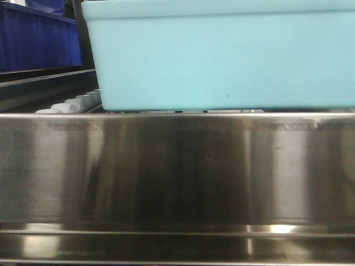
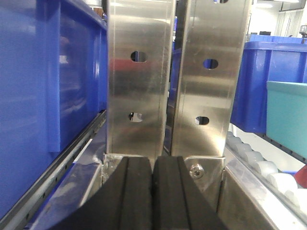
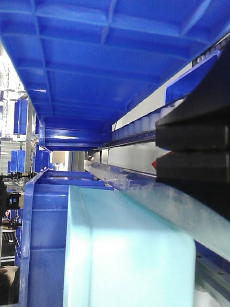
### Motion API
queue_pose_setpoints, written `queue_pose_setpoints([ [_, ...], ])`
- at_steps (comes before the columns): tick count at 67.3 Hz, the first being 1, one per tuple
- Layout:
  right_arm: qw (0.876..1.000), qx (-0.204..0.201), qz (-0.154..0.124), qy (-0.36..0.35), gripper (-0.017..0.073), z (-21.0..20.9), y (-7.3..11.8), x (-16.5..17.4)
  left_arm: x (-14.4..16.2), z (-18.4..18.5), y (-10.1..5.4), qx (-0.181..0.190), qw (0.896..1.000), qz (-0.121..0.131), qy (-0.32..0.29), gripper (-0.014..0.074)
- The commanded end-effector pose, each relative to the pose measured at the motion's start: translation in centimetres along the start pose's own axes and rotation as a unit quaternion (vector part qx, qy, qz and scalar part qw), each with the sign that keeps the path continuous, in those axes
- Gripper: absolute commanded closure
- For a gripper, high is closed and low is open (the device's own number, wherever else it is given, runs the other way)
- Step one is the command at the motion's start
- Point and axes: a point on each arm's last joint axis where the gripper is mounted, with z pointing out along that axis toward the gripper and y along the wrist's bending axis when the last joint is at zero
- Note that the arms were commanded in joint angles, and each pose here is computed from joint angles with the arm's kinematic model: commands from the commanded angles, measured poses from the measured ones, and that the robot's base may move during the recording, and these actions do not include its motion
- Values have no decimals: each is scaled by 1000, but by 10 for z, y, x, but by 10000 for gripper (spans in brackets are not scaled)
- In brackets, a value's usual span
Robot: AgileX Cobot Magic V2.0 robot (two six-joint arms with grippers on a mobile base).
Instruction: Fetch blue bin and place on conveyor start
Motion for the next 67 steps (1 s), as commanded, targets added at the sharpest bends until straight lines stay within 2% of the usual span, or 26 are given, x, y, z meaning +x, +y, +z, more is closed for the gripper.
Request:
queue_pose_setpoints([
  [1, 1000, 2, -1, -14, 721, 0, 0, -3, -3, 0, 0, 4, 1000, -3, -12, 704],
  [34, 1000, 2, -1, -14, 721, 0, 0, -3, -3, 0, 0, 4, 1000, -3, -12, 704],
  [58, 997, 13, -1, -82, 721, -2, -2, -15, -8, -1, -1, 5, 999, -6, -42, 704],
  [63, 996, 15, 14, -91, 721, -2, -3, -17, -11, -1, -1, 5, 998, -19, -59, 704],
  [67, 995, 15, 28, -94, 721, -2, -3, -20, -13, -1, -1, 6, 997, -19, -69, 704],
])
